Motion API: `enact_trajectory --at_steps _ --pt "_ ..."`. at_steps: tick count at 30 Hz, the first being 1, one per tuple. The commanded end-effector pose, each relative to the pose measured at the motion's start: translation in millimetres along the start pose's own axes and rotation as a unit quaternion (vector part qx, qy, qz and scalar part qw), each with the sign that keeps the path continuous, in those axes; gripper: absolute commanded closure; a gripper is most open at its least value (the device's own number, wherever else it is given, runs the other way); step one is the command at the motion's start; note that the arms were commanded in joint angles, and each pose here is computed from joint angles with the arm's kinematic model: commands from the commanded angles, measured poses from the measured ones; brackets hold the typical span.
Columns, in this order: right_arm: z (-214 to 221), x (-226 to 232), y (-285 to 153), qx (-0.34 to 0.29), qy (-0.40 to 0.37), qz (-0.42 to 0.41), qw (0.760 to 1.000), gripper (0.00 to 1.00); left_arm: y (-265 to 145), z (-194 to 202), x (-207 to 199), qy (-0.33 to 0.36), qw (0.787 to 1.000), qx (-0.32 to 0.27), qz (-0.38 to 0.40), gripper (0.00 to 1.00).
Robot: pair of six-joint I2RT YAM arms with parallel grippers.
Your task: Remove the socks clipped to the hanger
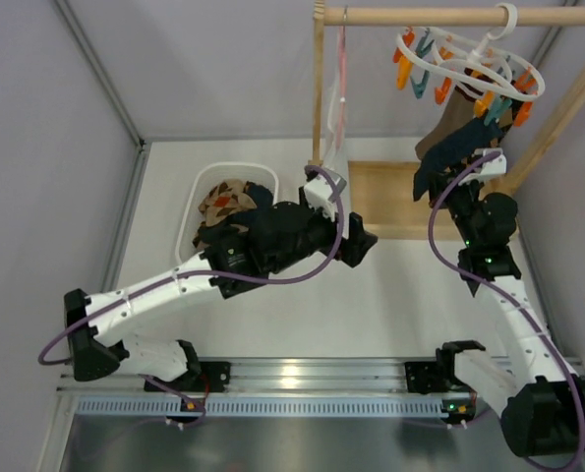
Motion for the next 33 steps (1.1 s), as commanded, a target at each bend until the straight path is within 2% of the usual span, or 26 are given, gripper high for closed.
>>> enact_trajectory --at_steps 1,6,11,13,17,19,25,31,32,33 --pt "-28.1 4.8 5.2 0.0 0.011 0.017 1.0 1.0 18.1 -17.2 -3.0 0.021 1.0 -0.019 -0.008 0.02" --pt "-38.3 17.6 8.8 0.021 0.029 0.009 0.999 1.0 38.4 -20.7 -16.4 0.068 0.994 -0.056 0.06 0.02" --pt "-38.1 21.2 4.3 0.088 0.066 0.043 0.993 1.0 49.2 -15.0 -22.0 0.135 0.978 -0.109 0.116 0.02" --pt "-36.8 27.0 1.1 0.11 0.07 0.046 0.99 1.0 60.2 -14.8 -16.6 0.15 0.974 -0.135 0.106 0.02" --pt "-46.0 30.5 -3.2 0.111 0.069 0.072 0.989 1.0 90.4 -17.4 -4.7 0.203 0.963 -0.165 0.067 0.02" --pt "-46.0 38.6 -1.2 0.113 0.067 0.063 0.989 1.0 101.6 -31.7 -6.1 0.212 0.958 -0.188 0.051 0.02" --pt "-42.3 45.3 2.5 0.126 0.068 0.056 0.988 1.0 144.0 -24.8 6.4 0.254 0.947 -0.196 0.008 0.02" --pt "-45.3 53.3 -0.1 0.119 0.071 0.038 0.99 1.0 174.0 -26.7 21.8 0.254 0.942 -0.215 -0.044 0.03" --pt "-45.8 53.8 -1.0 0.118 0.072 0.036 0.99 1.0 177.2 -27.1 22.7 0.254 0.941 -0.217 -0.046 0.04" --pt "-45.8 55.0 -1.3 0.118 0.072 0.032 0.99 1.0 185.3 -24.9 24.4 0.256 0.94 -0.219 -0.052 0.11"
Point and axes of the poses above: each gripper's point midway between its finger pads, its own y axis out along the fingers, its own x axis along the line the jaws close on, z = x × y, the point moved 2 cm from there along -y, back along the fingers, and after that the axes turned 4 degrees about -y, right-handed, at the moved point
